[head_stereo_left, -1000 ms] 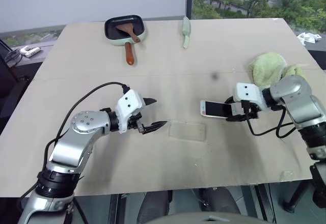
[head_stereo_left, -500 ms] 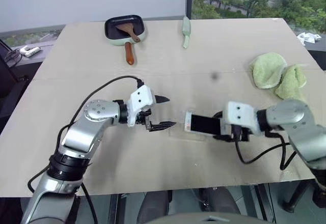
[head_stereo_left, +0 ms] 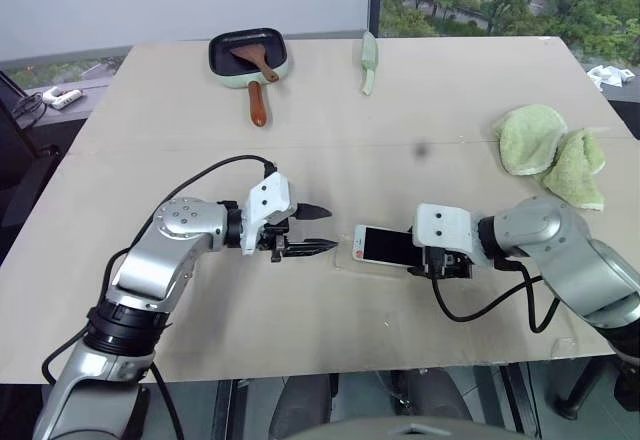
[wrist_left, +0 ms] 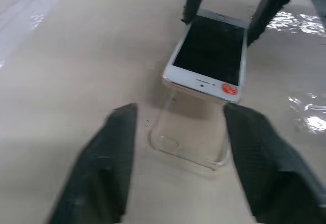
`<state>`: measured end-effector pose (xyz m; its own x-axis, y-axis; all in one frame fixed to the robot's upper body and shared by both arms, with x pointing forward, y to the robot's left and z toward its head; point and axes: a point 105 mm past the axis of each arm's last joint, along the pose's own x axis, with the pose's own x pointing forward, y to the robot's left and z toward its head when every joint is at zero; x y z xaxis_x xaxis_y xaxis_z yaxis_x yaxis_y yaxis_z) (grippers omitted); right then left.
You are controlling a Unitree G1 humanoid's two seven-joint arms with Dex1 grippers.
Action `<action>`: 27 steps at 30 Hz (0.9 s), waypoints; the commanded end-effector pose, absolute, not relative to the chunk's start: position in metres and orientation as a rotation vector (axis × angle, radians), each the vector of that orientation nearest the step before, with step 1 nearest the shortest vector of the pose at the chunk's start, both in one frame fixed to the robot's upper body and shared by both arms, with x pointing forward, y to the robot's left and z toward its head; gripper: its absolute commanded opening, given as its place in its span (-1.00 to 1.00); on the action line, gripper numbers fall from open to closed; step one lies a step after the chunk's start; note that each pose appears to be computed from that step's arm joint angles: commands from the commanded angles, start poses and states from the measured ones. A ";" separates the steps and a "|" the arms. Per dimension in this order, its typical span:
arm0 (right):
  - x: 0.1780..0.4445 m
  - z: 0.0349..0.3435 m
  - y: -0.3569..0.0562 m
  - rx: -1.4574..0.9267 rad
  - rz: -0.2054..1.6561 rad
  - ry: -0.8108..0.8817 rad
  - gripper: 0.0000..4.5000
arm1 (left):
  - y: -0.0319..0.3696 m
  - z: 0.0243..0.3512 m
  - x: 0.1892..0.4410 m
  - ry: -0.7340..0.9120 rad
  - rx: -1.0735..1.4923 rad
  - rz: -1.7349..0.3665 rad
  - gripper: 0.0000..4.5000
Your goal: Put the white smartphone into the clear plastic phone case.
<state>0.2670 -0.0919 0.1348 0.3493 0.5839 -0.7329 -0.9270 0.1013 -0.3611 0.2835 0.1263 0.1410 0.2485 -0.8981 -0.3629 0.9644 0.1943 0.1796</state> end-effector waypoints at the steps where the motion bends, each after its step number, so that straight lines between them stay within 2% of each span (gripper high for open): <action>1: 0.263 0.143 -0.083 -0.928 1.207 0.436 0.20 | 0.119 0.142 0.279 0.162 0.445 -1.370 -0.45; 2: 0.261 0.142 -0.081 -0.930 1.215 0.438 0.20 | 0.118 0.142 0.280 0.162 0.444 -1.378 -0.66; 3: 0.261 0.142 -0.080 -0.930 1.220 0.440 0.20 | 0.118 0.142 0.281 0.160 0.442 -1.382 -0.96; 4: 0.260 0.141 -0.079 -0.931 1.223 0.443 0.20 | 0.118 0.142 0.282 0.159 0.444 -1.387 -0.98; 11: 0.265 0.137 -0.069 -0.960 1.228 0.442 0.20 | 0.101 0.143 0.292 0.131 0.476 -1.445 -0.98; 18: 0.267 0.132 -0.066 -0.976 1.222 0.472 0.20 | 0.084 0.141 0.291 0.137 0.511 -1.497 -0.98; 27: 0.267 0.127 -0.065 -0.955 1.199 0.522 0.20 | 0.084 0.133 0.288 0.174 0.541 -1.503 -0.98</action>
